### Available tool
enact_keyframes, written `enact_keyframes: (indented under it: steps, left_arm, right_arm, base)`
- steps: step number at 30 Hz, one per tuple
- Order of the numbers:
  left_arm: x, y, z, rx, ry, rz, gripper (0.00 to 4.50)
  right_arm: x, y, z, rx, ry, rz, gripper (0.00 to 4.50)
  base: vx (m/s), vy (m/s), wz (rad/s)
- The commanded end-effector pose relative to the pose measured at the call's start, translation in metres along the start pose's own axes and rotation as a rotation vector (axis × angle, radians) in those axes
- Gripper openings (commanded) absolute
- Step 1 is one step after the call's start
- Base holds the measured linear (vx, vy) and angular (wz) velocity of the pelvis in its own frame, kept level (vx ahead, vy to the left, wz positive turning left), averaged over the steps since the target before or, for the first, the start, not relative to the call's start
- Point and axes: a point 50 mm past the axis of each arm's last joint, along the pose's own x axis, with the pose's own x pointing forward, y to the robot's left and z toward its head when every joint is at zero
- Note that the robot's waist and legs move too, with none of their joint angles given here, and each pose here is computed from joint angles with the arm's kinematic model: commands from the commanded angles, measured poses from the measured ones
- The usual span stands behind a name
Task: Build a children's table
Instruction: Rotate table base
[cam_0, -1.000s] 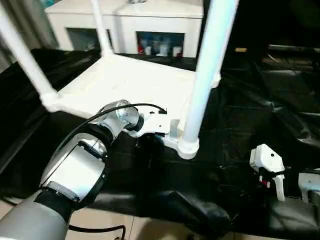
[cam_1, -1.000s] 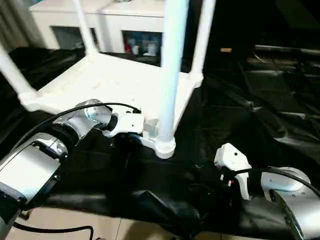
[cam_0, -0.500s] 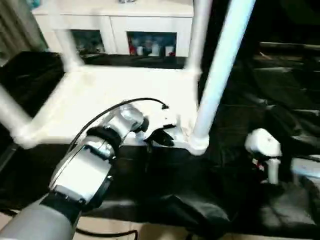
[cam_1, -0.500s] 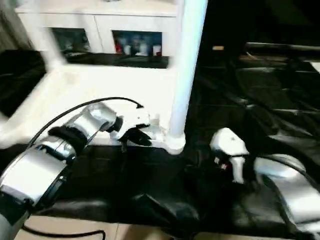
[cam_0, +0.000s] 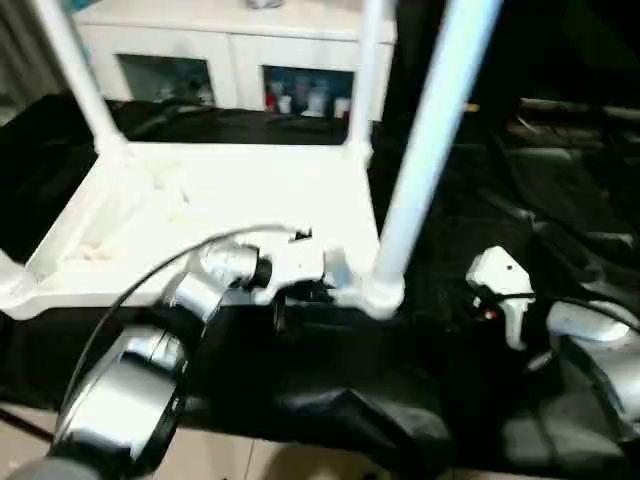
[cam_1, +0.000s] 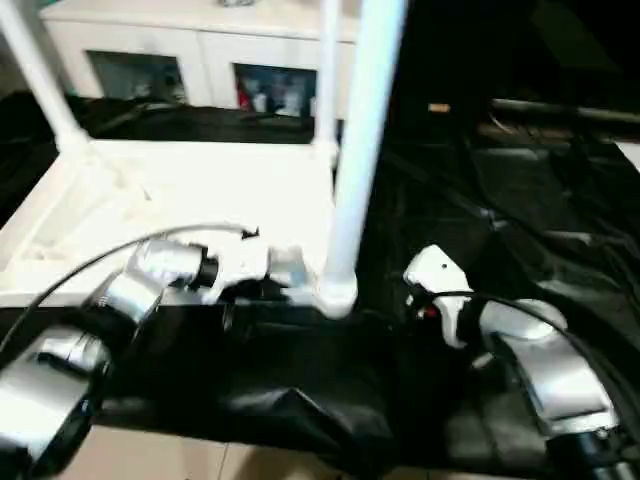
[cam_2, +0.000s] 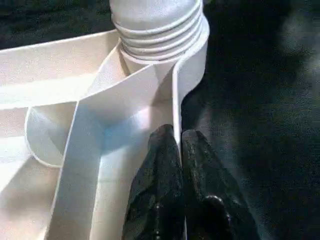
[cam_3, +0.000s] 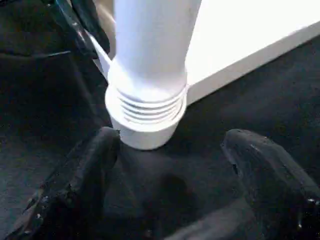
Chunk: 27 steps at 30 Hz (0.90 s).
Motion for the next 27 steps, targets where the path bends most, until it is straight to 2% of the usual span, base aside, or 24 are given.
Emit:
enact_keyframes:
  steps: [1, 7, 8, 10, 16, 17, 18, 22, 27]
  left_arm:
    - [0.002, -0.011, -0.006, -0.057, -0.006, -0.065, 0.02]
    - [-0.002, -0.022, -0.009, -0.062, 0.033, -0.158, 0.02]
    - [-0.004, -0.023, -0.014, -0.044, 0.094, -0.170, 0.02]
    - [-0.004, -0.020, -0.016, -0.012, 0.122, -0.140, 0.02]
    - [0.000, -0.013, -0.006, -0.057, 0.038, -0.022, 0.02]
    - [0.000, -0.012, -0.003, -0.088, 0.007, -0.016, 0.45]
    - [-0.001, -0.012, -0.002, -0.087, 0.000, -0.013, 0.45]
    - [-0.004, -0.011, -0.001, -0.063, 0.002, 0.001, 0.45]
    - [-0.010, -0.012, -0.006, -0.086, 0.021, -0.038, 0.45]
  right_arm:
    - [0.000, 0.007, 0.001, -0.040, -0.006, 0.061, 3.79]
    - [0.006, 0.014, 0.003, -0.034, -0.054, 0.115, 3.79]
    - [0.009, 0.016, 0.003, -0.048, -0.060, 0.125, 3.79]
    - [0.014, 0.016, 0.003, -0.057, -0.065, 0.123, 3.79]
    - [0.018, 0.014, 0.003, -0.069, -0.076, 0.110, 3.79]
    - [0.019, 0.015, 0.003, -0.074, -0.081, 0.111, 3.79]
    - [0.019, 0.015, 0.004, -0.075, -0.083, 0.111, 3.79]
    - [0.019, 0.015, 0.006, -0.075, -0.097, 0.120, 3.79]
    - [0.022, 0.015, 0.007, -0.085, -0.105, 0.141, 3.79]
  base:
    - [0.000, 0.000, 0.00]
    - [0.000, 0.000, 0.00]
    - [0.000, 0.000, 0.00]
    - [0.000, 0.000, 0.00]
    - [0.000, 0.000, 0.00]
    - [0.000, 0.000, 0.00]
    - [0.000, 0.000, 0.00]
    - [0.000, 0.000, 0.00]
    - [0.000, 0.000, 0.00]
